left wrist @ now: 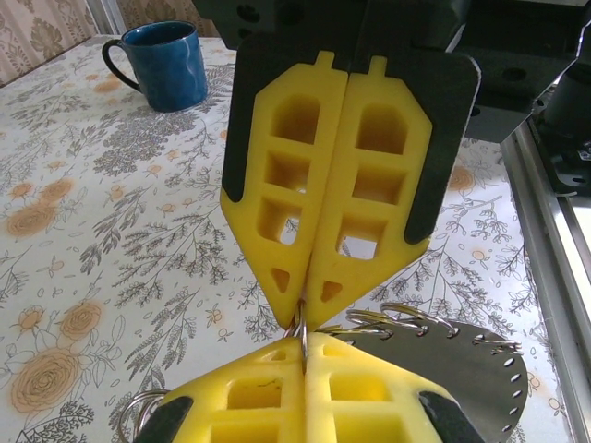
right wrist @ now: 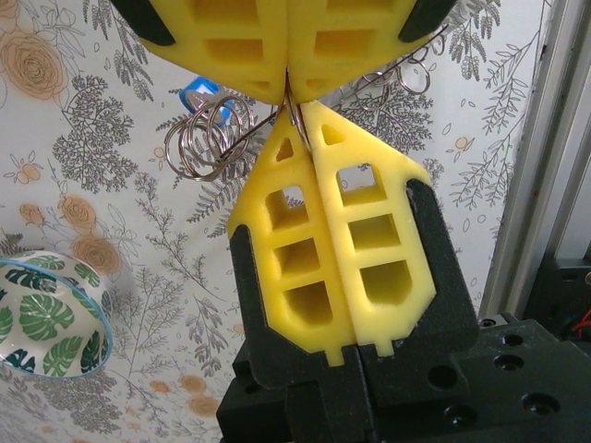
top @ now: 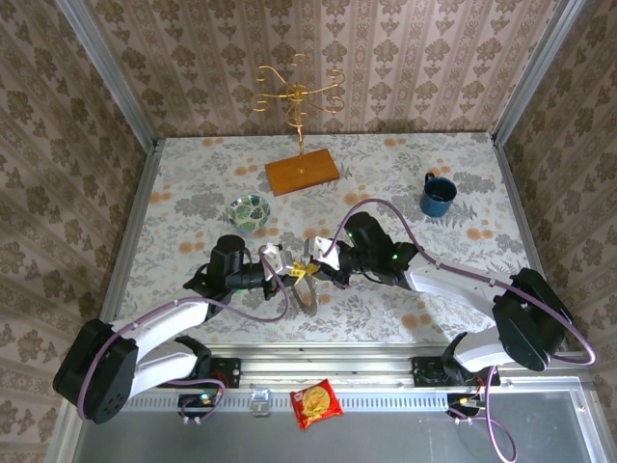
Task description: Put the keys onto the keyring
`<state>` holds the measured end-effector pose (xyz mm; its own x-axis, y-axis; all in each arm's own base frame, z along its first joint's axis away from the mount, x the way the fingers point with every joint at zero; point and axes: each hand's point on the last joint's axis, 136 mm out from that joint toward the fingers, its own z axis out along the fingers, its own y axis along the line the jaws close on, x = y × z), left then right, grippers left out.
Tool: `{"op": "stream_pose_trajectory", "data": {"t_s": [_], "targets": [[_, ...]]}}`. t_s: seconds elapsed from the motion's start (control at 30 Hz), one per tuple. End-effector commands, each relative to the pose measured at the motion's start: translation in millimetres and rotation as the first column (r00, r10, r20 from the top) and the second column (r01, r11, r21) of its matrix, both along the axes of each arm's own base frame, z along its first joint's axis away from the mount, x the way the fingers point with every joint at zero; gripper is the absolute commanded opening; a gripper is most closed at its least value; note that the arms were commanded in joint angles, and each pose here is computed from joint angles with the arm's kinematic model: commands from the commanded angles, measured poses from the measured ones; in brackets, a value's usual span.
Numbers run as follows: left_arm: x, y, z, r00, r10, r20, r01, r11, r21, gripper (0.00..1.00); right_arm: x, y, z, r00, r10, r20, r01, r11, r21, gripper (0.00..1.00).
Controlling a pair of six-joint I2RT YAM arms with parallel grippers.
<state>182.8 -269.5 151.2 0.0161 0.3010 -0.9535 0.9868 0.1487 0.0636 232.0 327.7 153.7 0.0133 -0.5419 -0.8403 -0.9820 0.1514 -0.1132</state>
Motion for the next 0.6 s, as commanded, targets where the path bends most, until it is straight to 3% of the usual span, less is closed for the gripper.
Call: {"op": "stream_pose_trajectory", "data": {"t_s": [0.0,0.13,0.37,0.47,0.57], "targets": [[5,-2,28,0.994,0.011,0.105,-0.008,0.999,-0.035,0.00,3,-3,32,0.999,-0.049,0.020,0.047,0.994,0.101,0.11],[12,8,36,0.986,0.088,0.141,-0.088,0.996,-0.008,0.00,11,-21,48,0.982,-0.188,0.021,0.181,0.969,0.168,0.24],[41,35,61,0.930,0.301,0.211,-0.312,0.950,0.021,0.00,18,-46,47,0.900,-0.405,-0.159,0.434,0.868,0.244,0.29],[56,51,77,0.882,0.415,0.222,-0.427,0.904,0.006,0.00,19,-48,41,0.874,-0.427,-0.232,0.477,0.848,0.233,0.29],[75,75,92,0.802,0.557,0.216,-0.567,0.824,-0.018,0.00,15,-40,34,0.892,-0.384,-0.237,0.433,0.876,0.211,0.29]]}}
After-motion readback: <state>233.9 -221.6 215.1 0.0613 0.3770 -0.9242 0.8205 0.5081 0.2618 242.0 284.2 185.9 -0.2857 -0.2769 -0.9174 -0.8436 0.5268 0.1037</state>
